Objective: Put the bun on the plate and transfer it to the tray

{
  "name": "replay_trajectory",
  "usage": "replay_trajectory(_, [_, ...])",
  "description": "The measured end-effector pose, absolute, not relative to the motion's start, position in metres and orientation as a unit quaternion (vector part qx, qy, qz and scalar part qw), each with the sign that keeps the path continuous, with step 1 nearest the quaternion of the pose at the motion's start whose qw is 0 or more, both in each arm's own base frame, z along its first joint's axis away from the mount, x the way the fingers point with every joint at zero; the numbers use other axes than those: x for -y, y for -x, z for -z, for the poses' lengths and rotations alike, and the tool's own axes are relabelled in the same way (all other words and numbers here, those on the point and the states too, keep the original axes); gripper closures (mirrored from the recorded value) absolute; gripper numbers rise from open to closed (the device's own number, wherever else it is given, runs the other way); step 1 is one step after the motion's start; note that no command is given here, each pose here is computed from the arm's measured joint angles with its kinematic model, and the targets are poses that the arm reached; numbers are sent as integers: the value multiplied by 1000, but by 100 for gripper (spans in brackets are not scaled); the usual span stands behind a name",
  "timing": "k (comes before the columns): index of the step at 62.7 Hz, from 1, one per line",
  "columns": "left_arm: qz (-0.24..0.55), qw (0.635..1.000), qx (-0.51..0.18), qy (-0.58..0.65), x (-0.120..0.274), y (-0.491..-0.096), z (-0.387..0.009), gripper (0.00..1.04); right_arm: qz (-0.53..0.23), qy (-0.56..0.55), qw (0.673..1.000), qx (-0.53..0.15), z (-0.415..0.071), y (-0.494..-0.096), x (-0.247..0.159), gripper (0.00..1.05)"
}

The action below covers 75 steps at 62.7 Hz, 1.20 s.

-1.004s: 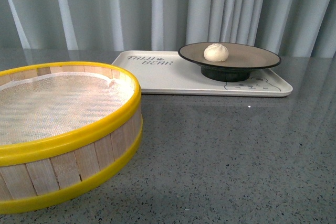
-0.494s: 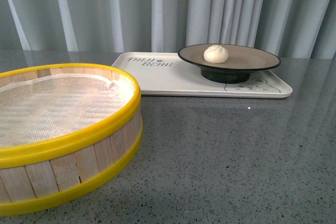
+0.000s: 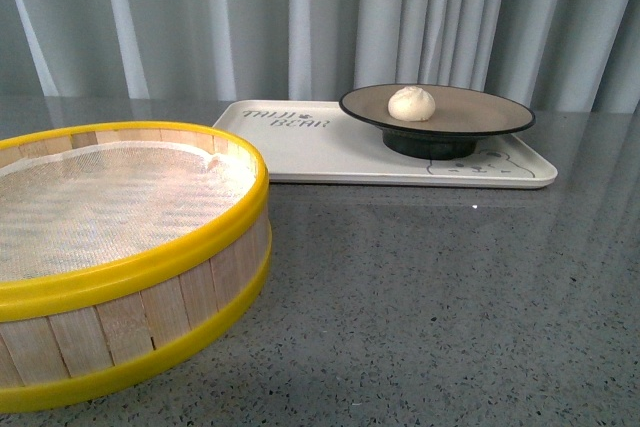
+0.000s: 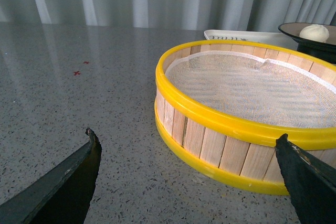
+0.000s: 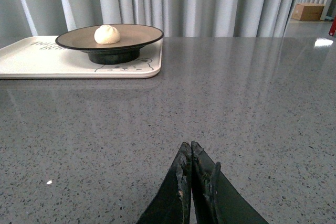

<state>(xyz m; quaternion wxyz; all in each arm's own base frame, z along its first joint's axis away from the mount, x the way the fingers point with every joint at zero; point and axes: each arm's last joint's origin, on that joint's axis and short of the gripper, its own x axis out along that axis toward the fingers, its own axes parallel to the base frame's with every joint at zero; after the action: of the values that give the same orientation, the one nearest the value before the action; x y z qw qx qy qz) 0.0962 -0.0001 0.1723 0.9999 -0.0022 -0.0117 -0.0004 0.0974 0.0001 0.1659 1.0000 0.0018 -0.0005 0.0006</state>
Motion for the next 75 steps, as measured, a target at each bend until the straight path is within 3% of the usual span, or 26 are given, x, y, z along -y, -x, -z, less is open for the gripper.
replay_trajectory(4, [0, 1000, 12, 2, 0, -96, -172, 7, -1, -2, 1000, 0, -166, -97, 0, 103])
replay_trajectory(7, [0, 1000, 12, 2, 0, -96, -172, 7, -1, -1, 1000, 0, -166, -97, 0, 97])
replay_trajectory(25, [0, 1000, 12, 2, 0, -96, -172, 7, -1, -1, 1000, 0, -166, -97, 0, 47])
replay_trajectory(29, [0, 1000, 12, 2, 0, -96, -172, 7, -1, -1, 1000, 0, -166, -97, 0, 30])
replay_trajectory(39, [0, 1000, 12, 2, 0, -96, -172, 7, -1, -2, 1000, 0, -166, -97, 0, 7])
replay_trajectory(75, [0, 1000, 12, 2, 0, -96, -172, 7, -1, -1, 1000, 0, -166, -97, 0, 9])
